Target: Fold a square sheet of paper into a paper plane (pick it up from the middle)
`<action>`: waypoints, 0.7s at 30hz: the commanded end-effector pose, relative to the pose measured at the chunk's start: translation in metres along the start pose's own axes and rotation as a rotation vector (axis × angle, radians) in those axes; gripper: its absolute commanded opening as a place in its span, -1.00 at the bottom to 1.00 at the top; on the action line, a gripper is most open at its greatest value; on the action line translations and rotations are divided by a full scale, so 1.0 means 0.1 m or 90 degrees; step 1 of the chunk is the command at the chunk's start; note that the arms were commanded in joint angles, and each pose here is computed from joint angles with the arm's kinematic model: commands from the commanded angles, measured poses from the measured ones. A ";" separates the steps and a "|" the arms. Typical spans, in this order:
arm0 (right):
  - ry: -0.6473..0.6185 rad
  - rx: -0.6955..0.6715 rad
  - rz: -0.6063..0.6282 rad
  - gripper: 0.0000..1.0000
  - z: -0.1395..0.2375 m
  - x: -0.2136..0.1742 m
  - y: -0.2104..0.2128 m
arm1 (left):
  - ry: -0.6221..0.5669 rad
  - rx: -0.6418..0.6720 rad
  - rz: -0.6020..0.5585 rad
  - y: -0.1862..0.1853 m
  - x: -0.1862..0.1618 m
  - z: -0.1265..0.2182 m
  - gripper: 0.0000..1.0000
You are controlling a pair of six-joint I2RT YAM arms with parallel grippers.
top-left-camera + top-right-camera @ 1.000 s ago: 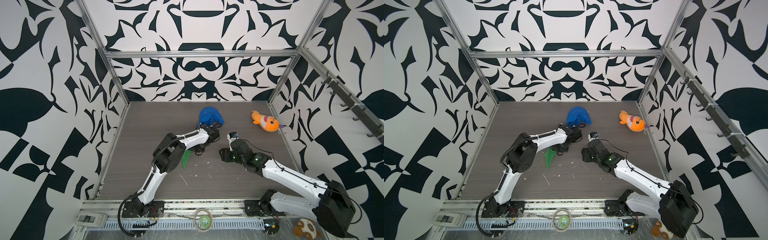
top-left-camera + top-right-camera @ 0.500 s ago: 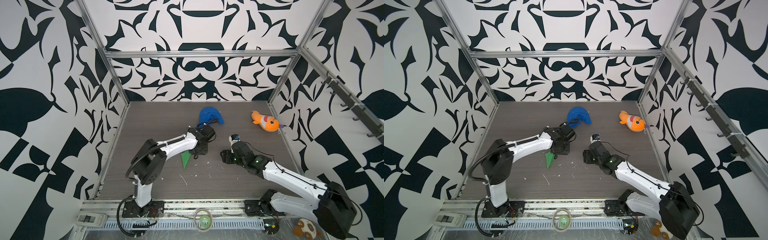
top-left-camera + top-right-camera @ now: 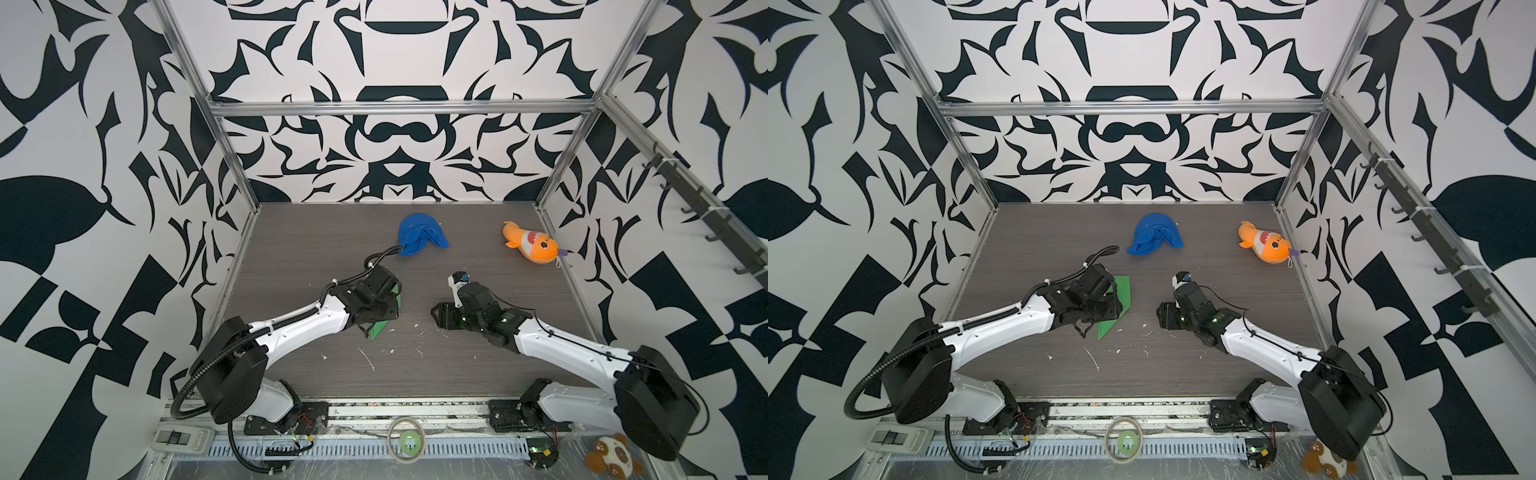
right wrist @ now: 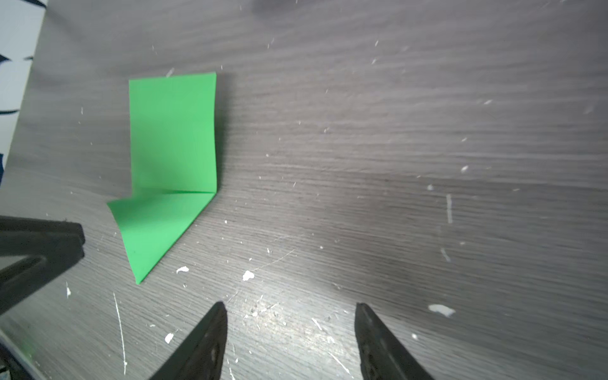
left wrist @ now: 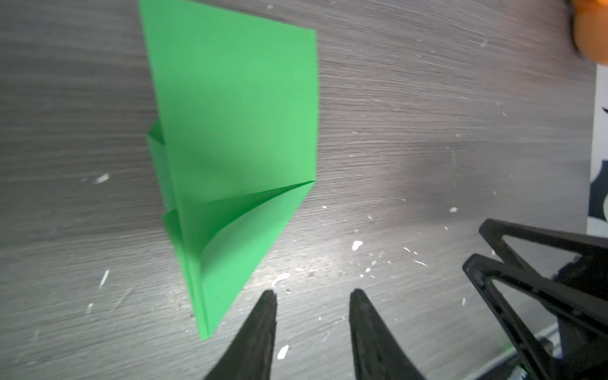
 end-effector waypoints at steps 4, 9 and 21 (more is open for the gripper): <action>0.011 0.061 -0.006 0.29 -0.07 0.12 0.21 | -0.013 0.014 0.014 0.06 0.03 -0.16 -0.32; 0.031 0.074 -0.006 0.29 -0.14 0.12 0.24 | -0.011 0.096 0.026 0.18 0.01 -0.26 -0.54; 0.084 0.121 -0.016 0.28 -0.30 0.09 0.32 | 0.025 0.160 0.064 0.44 -0.09 -0.49 -0.77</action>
Point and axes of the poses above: each gripper's point midway between its finger pads, its own z axis back along the fingers, its own y axis along the line the jaws close on, x = y × z, the point moved 9 cm from there along z, back along the fingers, and after that the axes turned 11 degrees about -z, right-handed, at the moved point
